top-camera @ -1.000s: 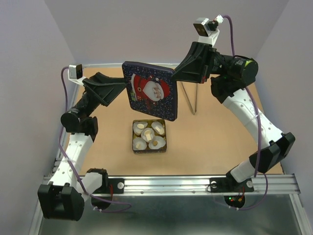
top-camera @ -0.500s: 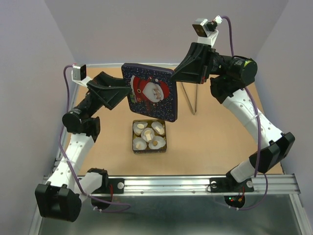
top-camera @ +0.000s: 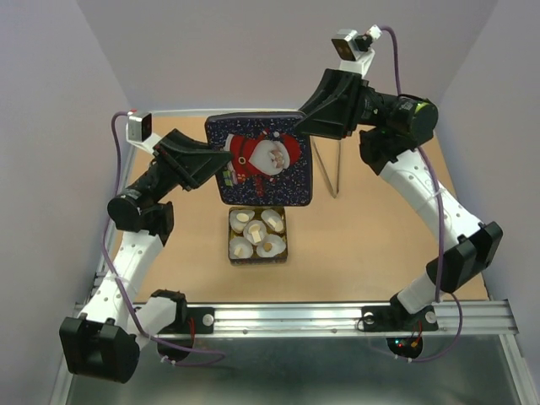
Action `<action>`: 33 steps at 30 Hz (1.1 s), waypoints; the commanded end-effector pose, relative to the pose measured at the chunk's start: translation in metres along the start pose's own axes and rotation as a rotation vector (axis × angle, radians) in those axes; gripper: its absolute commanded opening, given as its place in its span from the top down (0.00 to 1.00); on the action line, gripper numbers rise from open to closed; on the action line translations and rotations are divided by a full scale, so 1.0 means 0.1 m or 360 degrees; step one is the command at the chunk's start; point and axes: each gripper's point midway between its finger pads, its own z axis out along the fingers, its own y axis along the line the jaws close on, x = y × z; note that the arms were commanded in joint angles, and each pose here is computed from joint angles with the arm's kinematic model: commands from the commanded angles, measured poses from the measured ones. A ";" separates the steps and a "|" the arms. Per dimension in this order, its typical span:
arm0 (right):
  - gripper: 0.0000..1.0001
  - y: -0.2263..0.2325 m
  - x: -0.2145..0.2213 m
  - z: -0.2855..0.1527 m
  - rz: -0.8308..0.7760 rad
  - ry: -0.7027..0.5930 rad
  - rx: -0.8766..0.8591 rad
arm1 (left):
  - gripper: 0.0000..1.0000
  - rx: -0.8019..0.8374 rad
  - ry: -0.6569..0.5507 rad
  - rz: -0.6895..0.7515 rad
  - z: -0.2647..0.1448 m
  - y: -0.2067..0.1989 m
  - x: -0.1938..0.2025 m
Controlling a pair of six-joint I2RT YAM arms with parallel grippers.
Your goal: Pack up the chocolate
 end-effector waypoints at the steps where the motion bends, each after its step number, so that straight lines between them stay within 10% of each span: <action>1: 0.62 -0.24 0.07 0.03 0.0007 0.0030 0.0014 | 0.78 0.0514 0.0063 0.0493 -0.10 -0.77 0.16; 9: 0.27 -0.48 0.11 -0.02 0.0031 0.0024 0.0062 | 0.79 0.0599 0.0056 0.0476 -0.16 -0.83 0.19; 33: 0.21 -1.38 0.52 -0.74 0.0177 -0.0158 0.0530 | 0.86 0.0127 -0.0118 0.0523 -0.10 -0.24 0.01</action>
